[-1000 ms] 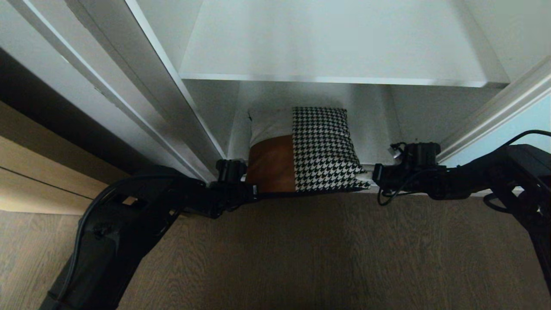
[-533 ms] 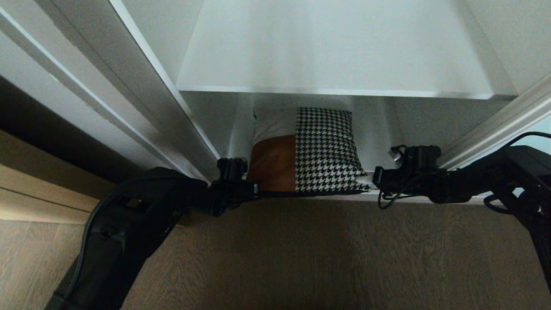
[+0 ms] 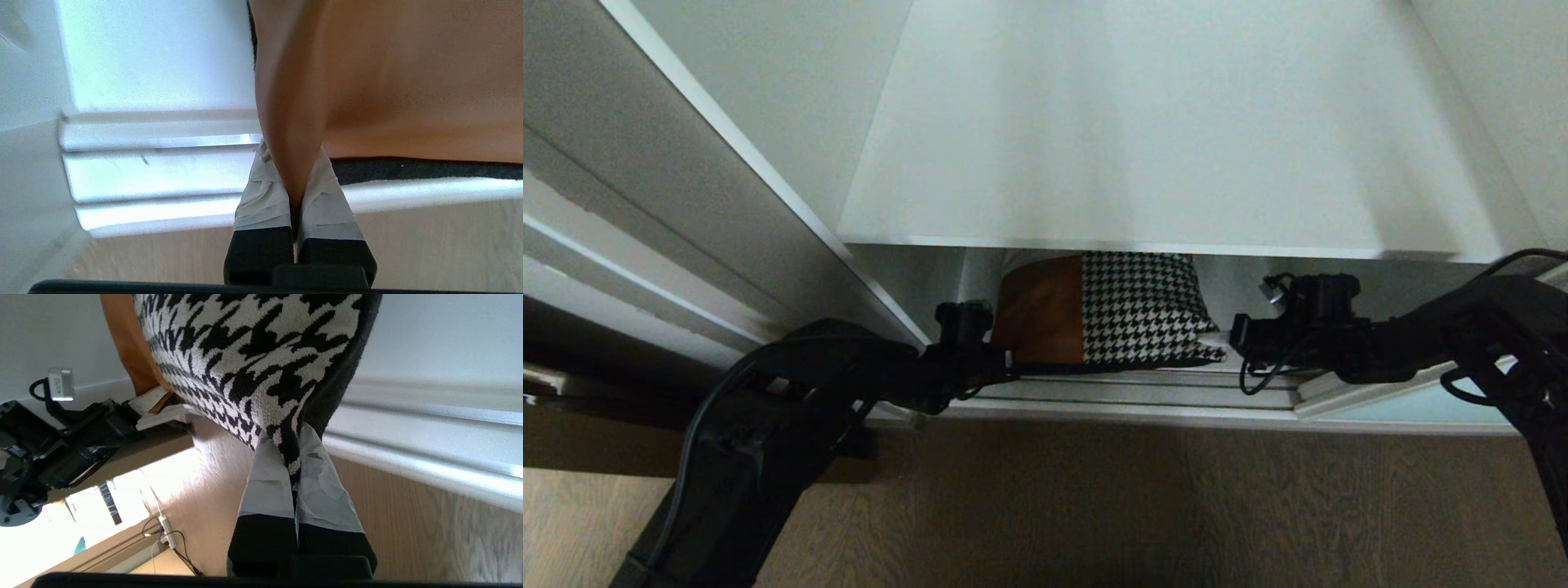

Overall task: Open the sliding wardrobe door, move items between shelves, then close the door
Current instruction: Place the pillow on the lower shelf

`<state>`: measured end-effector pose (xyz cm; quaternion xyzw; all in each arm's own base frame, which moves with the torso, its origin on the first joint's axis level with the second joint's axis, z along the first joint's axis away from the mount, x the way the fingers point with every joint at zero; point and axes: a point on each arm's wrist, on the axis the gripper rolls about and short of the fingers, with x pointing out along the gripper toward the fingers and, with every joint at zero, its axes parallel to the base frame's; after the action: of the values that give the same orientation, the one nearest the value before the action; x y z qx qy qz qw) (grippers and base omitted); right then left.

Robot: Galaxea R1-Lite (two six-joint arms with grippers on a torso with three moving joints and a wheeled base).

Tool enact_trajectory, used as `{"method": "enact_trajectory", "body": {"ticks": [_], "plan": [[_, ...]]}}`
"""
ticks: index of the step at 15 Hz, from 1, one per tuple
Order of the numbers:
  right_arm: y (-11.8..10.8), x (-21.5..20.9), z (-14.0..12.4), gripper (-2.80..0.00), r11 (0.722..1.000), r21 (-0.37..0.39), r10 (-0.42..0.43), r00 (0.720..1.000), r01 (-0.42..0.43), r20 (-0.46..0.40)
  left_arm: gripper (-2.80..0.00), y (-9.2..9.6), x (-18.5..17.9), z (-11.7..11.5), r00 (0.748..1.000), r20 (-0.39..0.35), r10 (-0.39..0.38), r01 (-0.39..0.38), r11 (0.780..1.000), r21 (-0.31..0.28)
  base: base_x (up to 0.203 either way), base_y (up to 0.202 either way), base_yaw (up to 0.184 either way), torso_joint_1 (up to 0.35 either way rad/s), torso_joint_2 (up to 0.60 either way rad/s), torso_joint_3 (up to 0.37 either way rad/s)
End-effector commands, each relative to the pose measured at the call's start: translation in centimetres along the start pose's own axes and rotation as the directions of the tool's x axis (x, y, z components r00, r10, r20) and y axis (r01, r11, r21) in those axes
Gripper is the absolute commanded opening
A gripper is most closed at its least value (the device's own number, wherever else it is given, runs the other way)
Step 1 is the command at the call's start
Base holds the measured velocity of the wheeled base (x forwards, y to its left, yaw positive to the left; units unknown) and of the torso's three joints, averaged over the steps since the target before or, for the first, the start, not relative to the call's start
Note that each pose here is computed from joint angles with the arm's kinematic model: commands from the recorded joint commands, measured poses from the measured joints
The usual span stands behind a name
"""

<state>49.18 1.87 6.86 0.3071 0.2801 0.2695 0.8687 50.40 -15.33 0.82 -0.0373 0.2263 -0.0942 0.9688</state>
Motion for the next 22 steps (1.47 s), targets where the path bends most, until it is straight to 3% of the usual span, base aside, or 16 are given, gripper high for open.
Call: {"method": "enact_trajectory", "body": {"ticks": [1, 5, 7, 11, 17, 18, 22], "plan": [[-0.3, 0.3, -0.2, -2.80, 1.000, 0.006, 0.001, 1.000, -0.001, -0.005, -2.80, -0.1, -0.4, 0.6, 0.999, 0.018, 0.041, -0.041, 0.999, 0.000, 0.000, 0.000, 0.000, 0.000, 0.00, 0.000], [-0.4, 0.5, -0.1, -2.80, 1.000, 0.009, -0.003, 1.000, 0.003, -0.010, -2.80, -0.3, 0.2, 2.8, 0.993, 0.066, 0.095, -0.093, 0.995, -0.025, 0.000, 0.000, 0.000, 0.000, 0.00, 0.000], [-0.9, 1.2, -0.3, -2.80, 0.999, 0.016, -0.036, 0.999, 0.036, -0.012, -2.80, -0.1, 0.6, 2.5, 0.989, 0.049, 0.139, -0.138, 0.990, -0.032, 0.000, 0.000, 0.000, 0.000, 0.00, 0.000], [-1.8, 2.3, -0.4, -2.80, 0.993, 0.014, -0.114, 0.993, 0.114, -0.034, -2.80, 0.0, 1.0, 1.6, 0.988, 0.037, 0.151, -0.150, 0.988, -0.028, 0.000, 0.000, 0.000, 0.000, 0.00, 0.000], [-1.8, 2.6, -0.2, -2.80, 0.993, 0.007, -0.116, 0.993, 0.116, -0.025, -2.80, -0.1, 0.9, 1.8, 0.988, 0.040, 0.152, -0.150, 0.988, -0.030, 0.000, 0.000, 0.000, 0.000, 0.00, 0.000], [-1.7, 2.6, -0.1, -2.80, 0.993, 0.006, -0.115, 0.993, 0.116, -0.024, 0.00, 0.0, 1.0, 1.6, 0.988, 0.035, 0.153, -0.152, 0.988, -0.029, 0.000, 0.000, 0.000, 0.000, 0.00, 0.000], [-1.5, 2.4, -0.2, -2.80, 0.993, 0.005, -0.114, 0.993, 0.114, -0.025, 0.00, 0.0, 1.1, 1.7, 0.987, 0.063, 0.150, -0.147, 0.988, -0.038, 0.000, 0.000, 0.000, 0.000, 0.00, 0.000]]}}
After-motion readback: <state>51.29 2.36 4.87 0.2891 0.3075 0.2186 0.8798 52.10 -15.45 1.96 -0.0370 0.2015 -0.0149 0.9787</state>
